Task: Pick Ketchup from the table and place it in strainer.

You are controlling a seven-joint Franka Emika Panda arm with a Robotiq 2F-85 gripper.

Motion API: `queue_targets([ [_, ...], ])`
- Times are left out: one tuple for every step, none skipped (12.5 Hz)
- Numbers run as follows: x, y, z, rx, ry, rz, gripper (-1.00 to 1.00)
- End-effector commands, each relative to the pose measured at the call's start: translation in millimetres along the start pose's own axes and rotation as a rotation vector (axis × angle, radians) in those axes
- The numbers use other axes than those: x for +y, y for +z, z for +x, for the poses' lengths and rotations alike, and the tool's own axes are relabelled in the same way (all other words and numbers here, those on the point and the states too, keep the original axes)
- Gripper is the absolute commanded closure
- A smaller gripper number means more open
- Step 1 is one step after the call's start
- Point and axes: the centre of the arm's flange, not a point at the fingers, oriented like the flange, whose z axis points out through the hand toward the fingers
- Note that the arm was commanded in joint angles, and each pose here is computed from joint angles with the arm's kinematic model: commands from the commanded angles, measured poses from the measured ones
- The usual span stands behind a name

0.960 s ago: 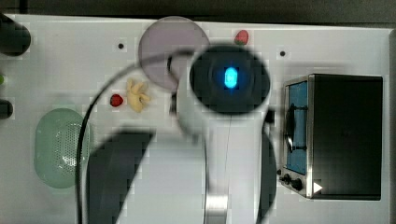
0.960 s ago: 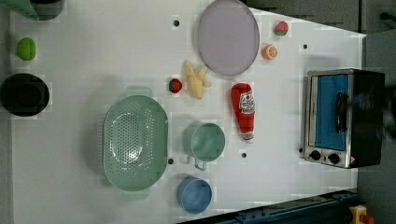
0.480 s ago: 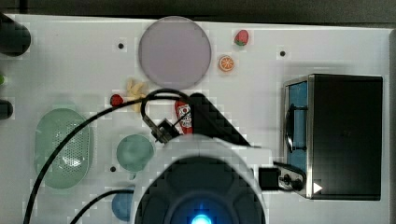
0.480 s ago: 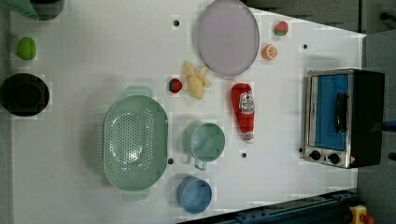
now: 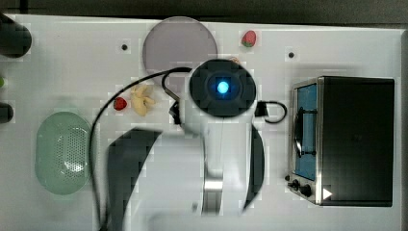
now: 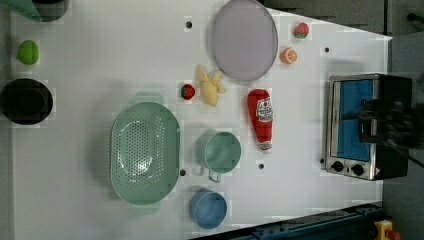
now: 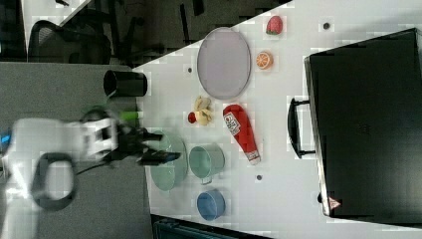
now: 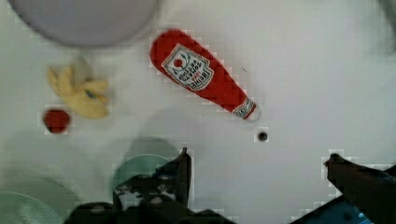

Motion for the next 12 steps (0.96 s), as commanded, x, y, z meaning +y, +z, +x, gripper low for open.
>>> queue_targets([
  [4.0, 28.5, 8.3, 0.043, -0.350, 0.009, -1.00],
  [2.3, 43.0, 13.7, 0.066, -0.440, 0.015, -1.00],
  [1.6, 58.1, 18.0, 0.089, -0.518, 0.019, -1.00],
  [1.1, 74.4, 21.0, 0.108, -0.587, 0.020, -1.00],
  [0.5, 92.0, 22.5, 0.119, -0.649, 0.019, -1.00],
  [-1.9, 110.4, 22.2, 0.125, -0.710, 0.013, -1.00],
  [-4.2, 129.1, 21.2, 0.124, -0.747, 0.006, -1.00],
  [-6.7, 147.3, 20.2, 0.122, -0.753, 0.007, -1.00],
  [-9.2, 164.2, 20.2, 0.121, -0.756, 0.010, -1.00],
  [-10.8, 179.6, 22.0, 0.126, -0.755, 0.013, -1.00],
  [-12.3, 194.3, 24.5, 0.134, -0.757, 0.016, -1.00],
  [-13.9, 208.7, 26.6, 0.142, -0.767, 0.013, -1.00],
])
